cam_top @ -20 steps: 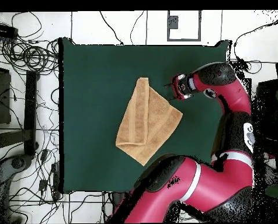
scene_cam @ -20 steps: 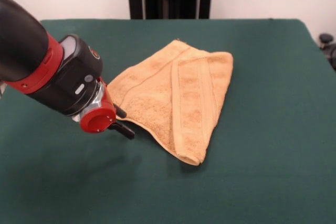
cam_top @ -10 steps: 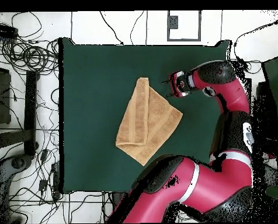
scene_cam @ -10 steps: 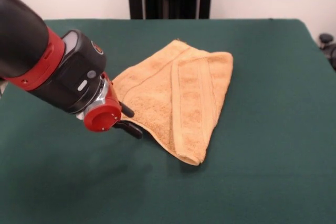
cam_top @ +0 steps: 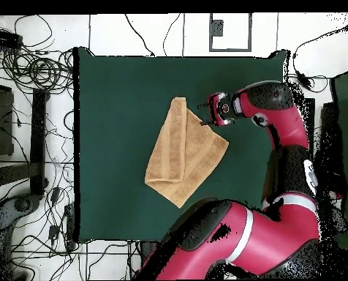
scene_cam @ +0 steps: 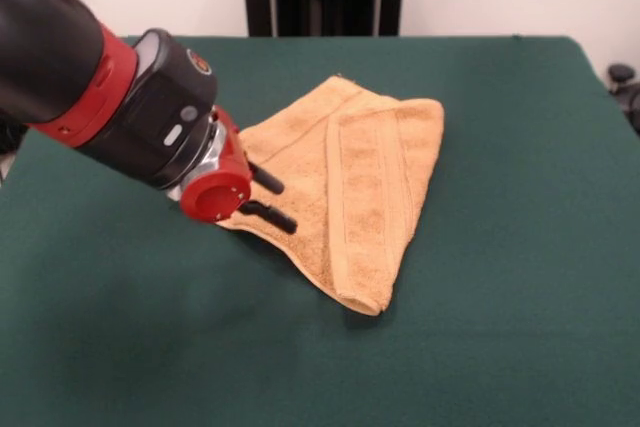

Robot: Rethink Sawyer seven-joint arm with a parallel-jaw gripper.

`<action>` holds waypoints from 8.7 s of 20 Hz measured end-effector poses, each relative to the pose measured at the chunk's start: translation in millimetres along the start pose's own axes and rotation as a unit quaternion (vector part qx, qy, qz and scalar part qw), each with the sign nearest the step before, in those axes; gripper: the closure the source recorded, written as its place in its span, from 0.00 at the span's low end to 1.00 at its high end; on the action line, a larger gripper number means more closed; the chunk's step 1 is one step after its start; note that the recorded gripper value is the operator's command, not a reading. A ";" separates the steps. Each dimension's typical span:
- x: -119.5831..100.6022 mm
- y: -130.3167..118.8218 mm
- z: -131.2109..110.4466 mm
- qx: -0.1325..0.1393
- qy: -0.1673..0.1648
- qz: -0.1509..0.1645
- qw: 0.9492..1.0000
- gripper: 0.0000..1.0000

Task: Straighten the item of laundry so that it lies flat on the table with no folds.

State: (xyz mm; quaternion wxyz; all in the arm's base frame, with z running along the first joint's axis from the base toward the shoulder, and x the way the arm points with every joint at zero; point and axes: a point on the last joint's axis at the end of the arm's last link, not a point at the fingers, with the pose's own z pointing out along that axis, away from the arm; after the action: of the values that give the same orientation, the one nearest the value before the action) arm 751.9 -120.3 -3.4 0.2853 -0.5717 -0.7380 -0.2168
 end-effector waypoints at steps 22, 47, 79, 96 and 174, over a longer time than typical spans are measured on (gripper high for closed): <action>0.1 -72.7 52.7 0.044 -0.042 0.039 0.997 0.00; -15.9 -63.4 60.0 0.079 -0.152 -0.033 0.985 0.00; -89.9 39.8 -11.4 0.154 -0.563 -0.318 0.747 0.00; -155.0 -9.7 -82.8 -0.063 -0.227 -0.063 0.970 0.00; -112.1 36.5 -76.6 0.127 -0.534 -0.251 0.797 0.00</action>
State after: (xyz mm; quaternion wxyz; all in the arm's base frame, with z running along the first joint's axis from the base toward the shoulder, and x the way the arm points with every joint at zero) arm 821.0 -241.3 -21.7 -0.1483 -0.3503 -0.9118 0.1544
